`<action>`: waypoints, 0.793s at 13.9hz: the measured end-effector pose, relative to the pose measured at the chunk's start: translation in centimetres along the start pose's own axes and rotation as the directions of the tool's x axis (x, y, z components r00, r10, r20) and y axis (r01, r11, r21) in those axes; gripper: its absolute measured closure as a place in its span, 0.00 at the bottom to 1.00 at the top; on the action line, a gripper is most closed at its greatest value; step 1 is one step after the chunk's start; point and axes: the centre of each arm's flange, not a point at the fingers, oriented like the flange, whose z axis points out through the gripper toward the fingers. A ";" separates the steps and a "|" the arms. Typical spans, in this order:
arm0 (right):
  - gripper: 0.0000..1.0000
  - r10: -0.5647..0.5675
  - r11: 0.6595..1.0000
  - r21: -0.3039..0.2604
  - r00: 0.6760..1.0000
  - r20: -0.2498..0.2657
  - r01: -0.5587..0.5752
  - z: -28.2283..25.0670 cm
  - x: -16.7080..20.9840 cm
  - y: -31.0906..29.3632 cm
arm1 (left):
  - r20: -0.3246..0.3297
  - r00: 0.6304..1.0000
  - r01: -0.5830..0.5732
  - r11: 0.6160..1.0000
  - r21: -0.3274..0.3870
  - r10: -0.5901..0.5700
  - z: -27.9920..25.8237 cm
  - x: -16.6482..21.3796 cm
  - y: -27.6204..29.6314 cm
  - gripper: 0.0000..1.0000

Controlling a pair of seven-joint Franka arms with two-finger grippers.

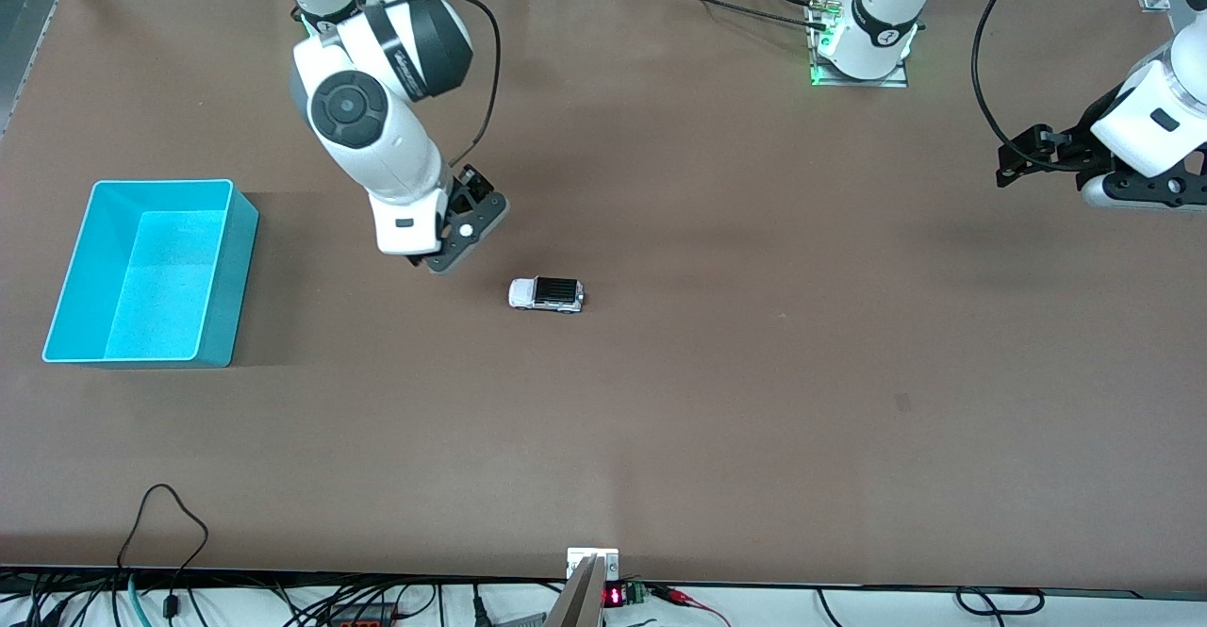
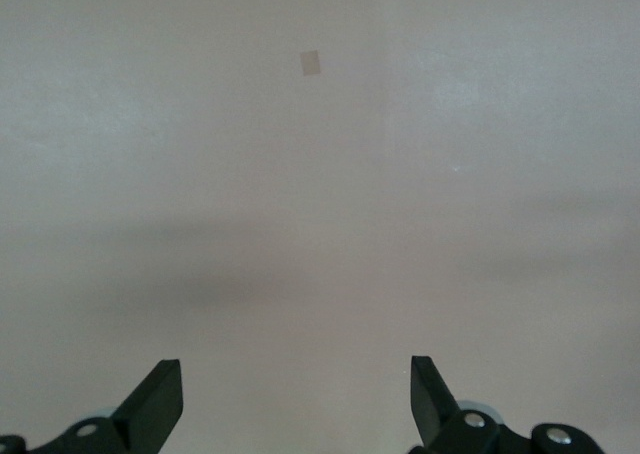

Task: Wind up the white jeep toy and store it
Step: 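Lower the right gripper over the jeep and close on it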

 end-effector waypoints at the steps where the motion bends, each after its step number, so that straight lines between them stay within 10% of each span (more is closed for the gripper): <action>1: 0.00 -0.027 1.000 -0.006 1.000 -0.013 0.027 1.0 0.4 -0.3 | 0.000 1.000 0.000 1.000 0.000 0.000 0.0 0.0 0.0 0.00; 11: 0.00 -0.258 0.963 -0.138 0.946 -0.195 0.234 14.6 4.0 -5.9 | 0.003 1.000 0.000 1.000 0.000 0.000 0.0 0.0 0.0 0.00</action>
